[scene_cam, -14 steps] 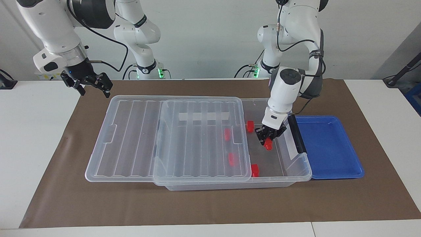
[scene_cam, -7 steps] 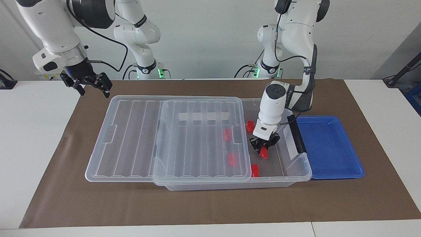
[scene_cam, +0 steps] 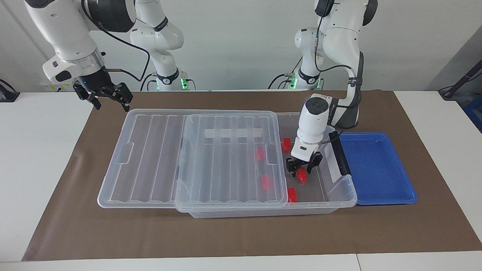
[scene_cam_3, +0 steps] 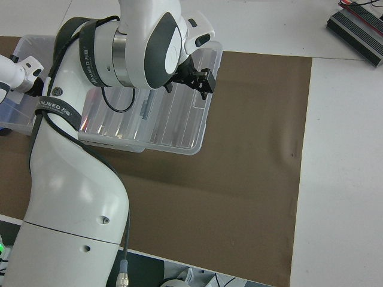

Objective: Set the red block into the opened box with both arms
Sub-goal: 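Carry the red block into the open box and lower it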

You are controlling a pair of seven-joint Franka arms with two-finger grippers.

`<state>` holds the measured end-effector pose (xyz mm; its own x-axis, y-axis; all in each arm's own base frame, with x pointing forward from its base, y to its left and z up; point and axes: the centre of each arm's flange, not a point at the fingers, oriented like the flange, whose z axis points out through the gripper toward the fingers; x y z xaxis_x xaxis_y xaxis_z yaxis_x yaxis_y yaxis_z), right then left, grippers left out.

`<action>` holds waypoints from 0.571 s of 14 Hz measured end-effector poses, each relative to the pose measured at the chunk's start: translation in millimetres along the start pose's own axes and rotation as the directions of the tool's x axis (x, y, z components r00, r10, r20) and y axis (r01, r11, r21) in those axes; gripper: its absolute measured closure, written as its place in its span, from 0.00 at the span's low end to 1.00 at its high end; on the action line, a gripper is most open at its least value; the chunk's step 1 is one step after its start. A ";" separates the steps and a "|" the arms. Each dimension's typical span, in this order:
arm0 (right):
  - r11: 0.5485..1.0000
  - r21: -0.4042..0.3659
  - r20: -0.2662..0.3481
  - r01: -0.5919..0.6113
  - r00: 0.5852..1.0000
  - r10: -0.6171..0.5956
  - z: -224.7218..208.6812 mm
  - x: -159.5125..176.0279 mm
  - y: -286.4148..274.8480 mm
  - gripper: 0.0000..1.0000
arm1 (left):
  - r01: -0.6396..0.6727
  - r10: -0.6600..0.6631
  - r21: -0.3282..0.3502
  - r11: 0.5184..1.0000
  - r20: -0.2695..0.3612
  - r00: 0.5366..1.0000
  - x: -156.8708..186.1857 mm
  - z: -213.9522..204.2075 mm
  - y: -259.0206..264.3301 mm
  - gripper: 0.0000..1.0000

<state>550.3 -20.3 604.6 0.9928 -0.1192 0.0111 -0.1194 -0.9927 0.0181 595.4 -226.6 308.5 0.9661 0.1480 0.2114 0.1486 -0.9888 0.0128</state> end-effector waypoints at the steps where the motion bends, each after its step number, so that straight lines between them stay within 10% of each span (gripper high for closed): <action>1: 1.000 0.000 0.000 -0.008 1.000 0.008 0.1 0.4 4.3 0.00 | 0.021 -0.021 0.000 1.000 0.000 1.000 -0.2 -0.1 0.6 0.02; 8: 1.000 0.001 0.001 -0.024 1.000 0.024 0.3 1.0 13.4 0.00 | 0.114 -0.114 0.068 0.991 -0.004 0.993 -6.1 -65.1 15.0 0.00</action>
<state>549.6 -33.7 604.5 0.9897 -0.1427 0.0108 -0.1428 -0.9896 0.0167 578.0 -243.5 371.0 0.9421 0.2597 0.2121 0.2718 -0.9619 -0.0295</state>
